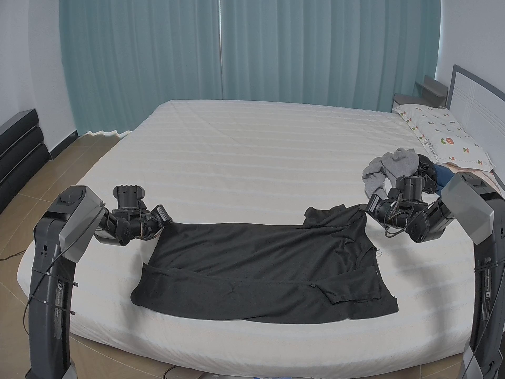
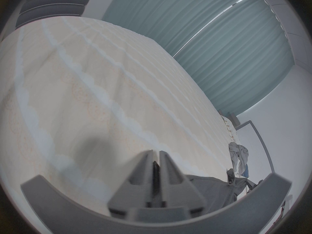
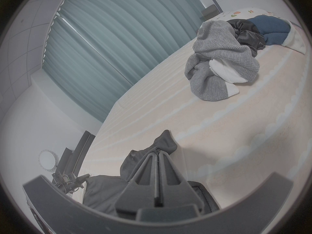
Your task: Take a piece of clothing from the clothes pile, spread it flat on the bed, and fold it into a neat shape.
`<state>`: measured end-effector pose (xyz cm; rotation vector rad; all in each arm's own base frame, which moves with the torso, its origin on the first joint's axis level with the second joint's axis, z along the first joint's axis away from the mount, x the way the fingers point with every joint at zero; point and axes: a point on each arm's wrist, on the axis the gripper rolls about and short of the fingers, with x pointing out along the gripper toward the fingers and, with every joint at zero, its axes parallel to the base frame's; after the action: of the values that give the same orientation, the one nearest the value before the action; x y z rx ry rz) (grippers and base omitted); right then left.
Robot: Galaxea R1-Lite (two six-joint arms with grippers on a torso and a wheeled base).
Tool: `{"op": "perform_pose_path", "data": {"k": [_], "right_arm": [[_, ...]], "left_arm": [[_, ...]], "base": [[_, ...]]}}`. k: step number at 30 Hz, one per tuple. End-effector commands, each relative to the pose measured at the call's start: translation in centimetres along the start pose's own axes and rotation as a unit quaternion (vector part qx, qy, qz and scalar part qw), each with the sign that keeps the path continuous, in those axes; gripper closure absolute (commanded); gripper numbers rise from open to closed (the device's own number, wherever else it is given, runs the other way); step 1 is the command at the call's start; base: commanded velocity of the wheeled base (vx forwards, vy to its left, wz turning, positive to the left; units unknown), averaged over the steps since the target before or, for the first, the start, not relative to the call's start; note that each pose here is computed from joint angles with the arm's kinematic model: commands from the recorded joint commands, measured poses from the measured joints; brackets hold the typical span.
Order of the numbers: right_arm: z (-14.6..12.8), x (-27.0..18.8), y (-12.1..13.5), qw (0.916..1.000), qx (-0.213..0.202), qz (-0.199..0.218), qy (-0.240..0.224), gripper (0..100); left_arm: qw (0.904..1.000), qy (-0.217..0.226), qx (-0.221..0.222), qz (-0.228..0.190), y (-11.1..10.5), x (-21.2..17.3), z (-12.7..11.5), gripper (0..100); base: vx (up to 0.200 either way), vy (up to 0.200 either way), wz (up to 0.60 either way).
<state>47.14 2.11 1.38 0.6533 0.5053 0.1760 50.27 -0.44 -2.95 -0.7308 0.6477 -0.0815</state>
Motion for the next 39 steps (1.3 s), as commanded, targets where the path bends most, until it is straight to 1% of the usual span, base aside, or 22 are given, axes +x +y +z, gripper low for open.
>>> {"op": "perform_pose_path", "data": {"k": [1, 7, 10, 17, 22, 28, 32, 39], "right_arm": [[0.0, 0.0, 0.0, 1.0000, 0.000, 0.000, 0.000, 100], [0.5, 0.1, 0.4, 0.9999, -0.001, 0.006, -0.009, 100], [0.6, 0.1, 0.5, 0.9999, -0.002, 0.008, -0.012, 100], [1.7, 0.4, 1.0, 0.9992, -0.005, 0.006, -0.040, 100], [2.0, 0.2, 1.2, 0.9989, 0.000, 0.006, -0.046, 100], [1.5, 0.6, 1.2, 0.9989, -0.003, 0.010, -0.047, 100], [1.8, 0.7, 1.3, 0.9980, -0.006, 0.013, -0.061, 100], [1.8, 0.9, 1.5, 0.9979, -0.006, 0.015, -0.063, 100]], "left_arm": [[0.9999, -0.015, -0.002, 0.008, -0.2, -1.2, 0.9, 100], [0.9985, -0.053, -0.004, 0.016, -0.8, -2.8, 2.8, 100], [0.9979, -0.062, -0.003, 0.017, -1.1, -3.2, 3.3, 100], [0.9968, -0.079, 0.000, 0.012, -2.4, -4.9, 4.4, 100], [0.9965, -0.083, 0.002, 0.008, -3.1, -5.7, 4.7, 100], [0.9960, -0.089, 0.001, 0.010, -2.9, -5.9, 5.0, 100], [0.9962, -0.087, 0.002, 0.011, -3.0, -6.3, 4.9, 100], [0.9960, -0.089, 0.003, 0.009, -3.2, -6.4, 5.1, 100]], "base": [[0.000, 0.000, 0.00], [0.000, 0.000, 0.00], [0.000, 0.000, 0.00], [0.000, 0.000, 0.00], [0.000, 0.000, 0.00], [0.000, 0.000, 0.00], [0.000, 0.000, 0.00], [0.000, 0.000, 0.00]]}}
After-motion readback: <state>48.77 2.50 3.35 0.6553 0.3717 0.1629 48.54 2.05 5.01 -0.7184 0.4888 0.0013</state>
